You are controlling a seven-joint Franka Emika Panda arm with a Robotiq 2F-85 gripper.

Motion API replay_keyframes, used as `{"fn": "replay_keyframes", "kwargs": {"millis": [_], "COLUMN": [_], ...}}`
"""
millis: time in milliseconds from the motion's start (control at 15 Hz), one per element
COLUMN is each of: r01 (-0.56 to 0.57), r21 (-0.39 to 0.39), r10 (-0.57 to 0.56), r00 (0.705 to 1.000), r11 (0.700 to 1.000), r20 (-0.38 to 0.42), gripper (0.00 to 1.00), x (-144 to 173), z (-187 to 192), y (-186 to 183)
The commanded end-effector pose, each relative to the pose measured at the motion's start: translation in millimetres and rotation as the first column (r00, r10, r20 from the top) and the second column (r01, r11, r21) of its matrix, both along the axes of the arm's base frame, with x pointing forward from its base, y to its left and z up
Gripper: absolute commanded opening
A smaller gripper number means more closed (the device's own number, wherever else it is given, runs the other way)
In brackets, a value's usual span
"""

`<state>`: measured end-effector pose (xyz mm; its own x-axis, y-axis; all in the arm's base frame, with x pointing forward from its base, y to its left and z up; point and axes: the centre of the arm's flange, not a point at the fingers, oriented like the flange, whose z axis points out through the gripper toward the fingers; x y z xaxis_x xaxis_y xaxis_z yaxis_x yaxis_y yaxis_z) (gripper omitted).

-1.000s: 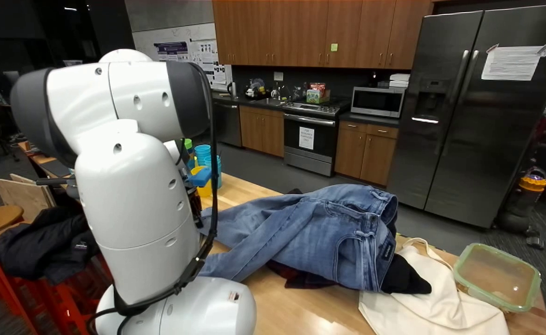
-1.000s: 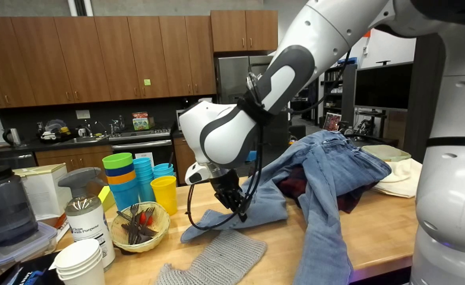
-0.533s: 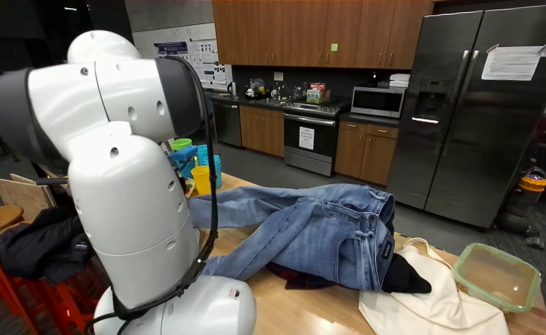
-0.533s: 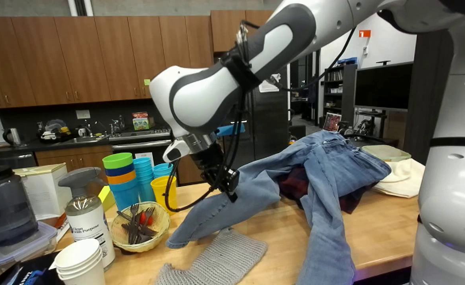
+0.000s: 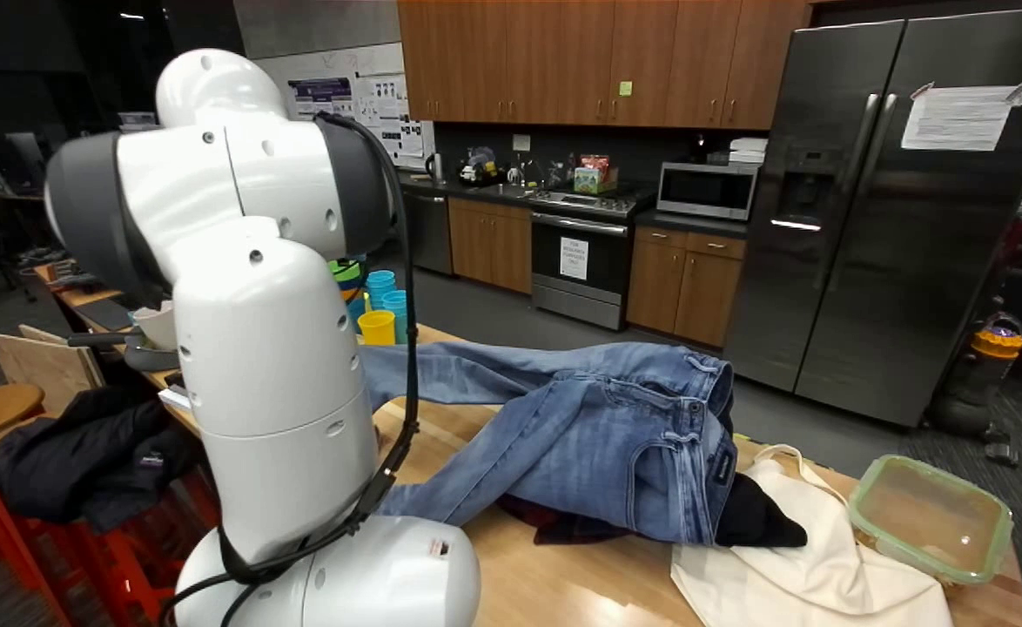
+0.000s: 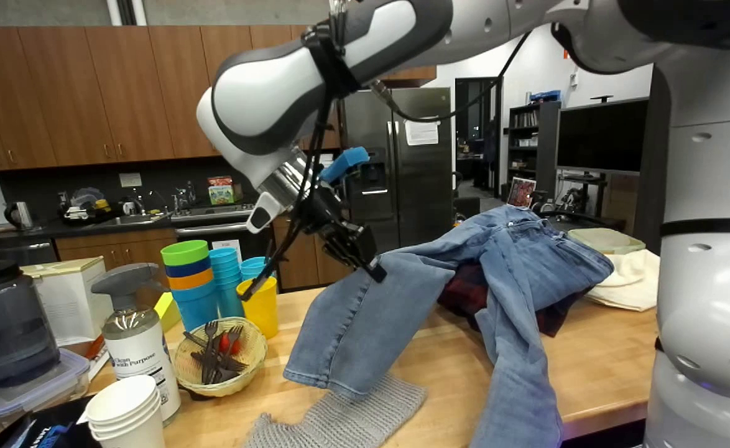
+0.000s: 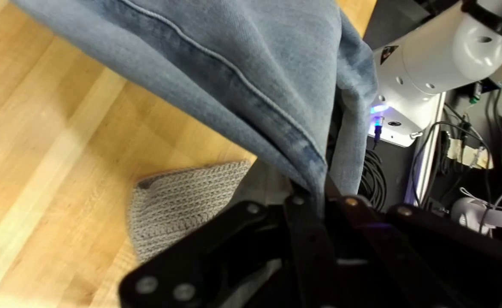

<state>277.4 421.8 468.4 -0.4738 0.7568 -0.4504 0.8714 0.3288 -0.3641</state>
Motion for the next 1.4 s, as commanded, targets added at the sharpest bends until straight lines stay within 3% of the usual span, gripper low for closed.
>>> {"fn": "replay_keyframes", "kwargs": {"millis": [0,333,667,1000,1333], "r01": [0.085,0.155,0.162,0.150,0.182], "r21": [-0.063,-0.096,-0.040,0.127,0.331], "r10": [-0.089,-0.164,-0.165,-0.146,-0.206], "r00": [0.995,0.983,0.982,0.989,0.978], "r11": [0.994,0.983,0.986,0.981,0.926], "r20": [-0.056,-0.088,-0.096,-0.039,0.038], "gripper": [0.02,0.02,0.02,0.02,0.02], "x": [22,47,60,70,96], "z": [1,-29,-48,-24,8], "y": [36,70,107,124,126]}}
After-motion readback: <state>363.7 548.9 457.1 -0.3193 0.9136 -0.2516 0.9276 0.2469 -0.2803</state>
